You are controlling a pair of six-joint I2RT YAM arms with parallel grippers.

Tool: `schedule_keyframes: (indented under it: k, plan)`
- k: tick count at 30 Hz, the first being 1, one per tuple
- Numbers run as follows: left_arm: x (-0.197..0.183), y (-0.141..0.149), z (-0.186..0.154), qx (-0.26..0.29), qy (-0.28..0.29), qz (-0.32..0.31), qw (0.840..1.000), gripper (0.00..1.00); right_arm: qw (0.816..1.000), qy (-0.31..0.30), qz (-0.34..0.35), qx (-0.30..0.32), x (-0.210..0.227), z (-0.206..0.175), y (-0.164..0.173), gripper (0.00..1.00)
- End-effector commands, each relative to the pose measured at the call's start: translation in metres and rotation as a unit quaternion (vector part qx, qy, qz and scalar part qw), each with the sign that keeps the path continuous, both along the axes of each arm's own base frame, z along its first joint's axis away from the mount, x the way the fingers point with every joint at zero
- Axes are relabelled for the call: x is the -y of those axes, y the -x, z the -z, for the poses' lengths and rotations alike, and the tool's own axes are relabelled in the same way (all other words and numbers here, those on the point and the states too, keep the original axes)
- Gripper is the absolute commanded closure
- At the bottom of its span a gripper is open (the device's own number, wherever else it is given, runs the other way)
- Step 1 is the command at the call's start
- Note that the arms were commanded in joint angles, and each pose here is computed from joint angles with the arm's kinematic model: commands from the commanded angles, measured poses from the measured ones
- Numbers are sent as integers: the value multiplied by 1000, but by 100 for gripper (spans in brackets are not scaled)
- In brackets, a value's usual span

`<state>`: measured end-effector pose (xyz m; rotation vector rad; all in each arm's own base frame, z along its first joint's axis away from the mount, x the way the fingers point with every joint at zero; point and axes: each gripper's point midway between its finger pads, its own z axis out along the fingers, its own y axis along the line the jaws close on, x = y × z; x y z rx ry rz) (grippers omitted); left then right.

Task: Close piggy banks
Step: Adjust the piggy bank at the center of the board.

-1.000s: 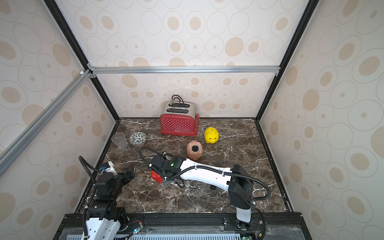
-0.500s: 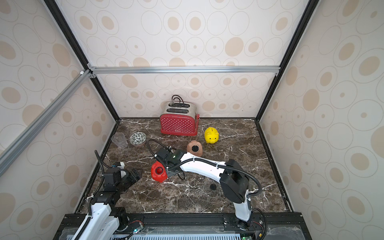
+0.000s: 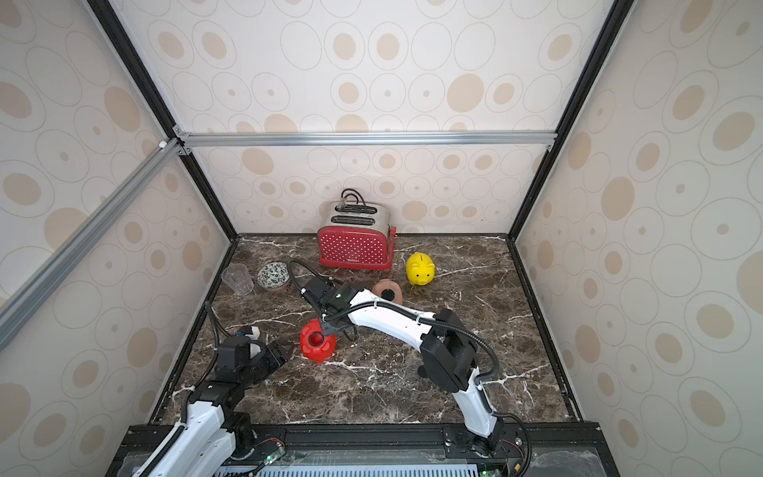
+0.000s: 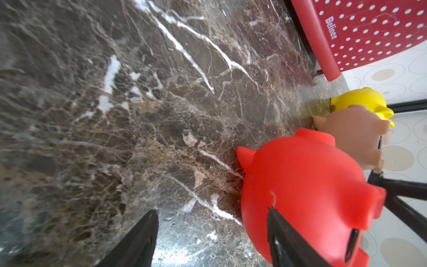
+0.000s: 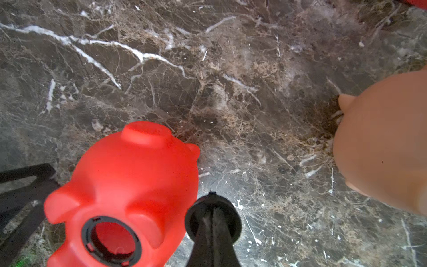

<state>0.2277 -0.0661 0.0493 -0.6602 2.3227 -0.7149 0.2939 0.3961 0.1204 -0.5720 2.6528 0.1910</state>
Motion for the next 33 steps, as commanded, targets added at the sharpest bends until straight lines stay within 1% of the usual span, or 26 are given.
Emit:
schedule_keyframes:
  k: [1, 4, 13, 19, 28, 33]
  plan:
    - [6, -4, 0, 7, 15, 6, 1000, 28, 1000, 12, -9, -16, -1, 9, -2, 100]
    - [11, -6, 2, 7, 27, 12, 1000, 30, 1000, 15, -12, -20, -3, 9, -3, 100]
    - [18, -4, 5, 6, 32, 20, 999, 31, 999, 13, -19, -26, -8, 11, -6, 100]
    - [22, -4, 2, 10, 40, 26, 999, 32, 999, 7, -28, -42, -16, 15, -7, 100]
    - [30, 1, 7, 0, 52, 45, 998, 32, 998, -1, -42, -53, -27, 18, -6, 100]
    - [28, 9, 7, -7, 45, 48, 998, 31, 997, -2, -47, -55, -30, 17, -9, 100]
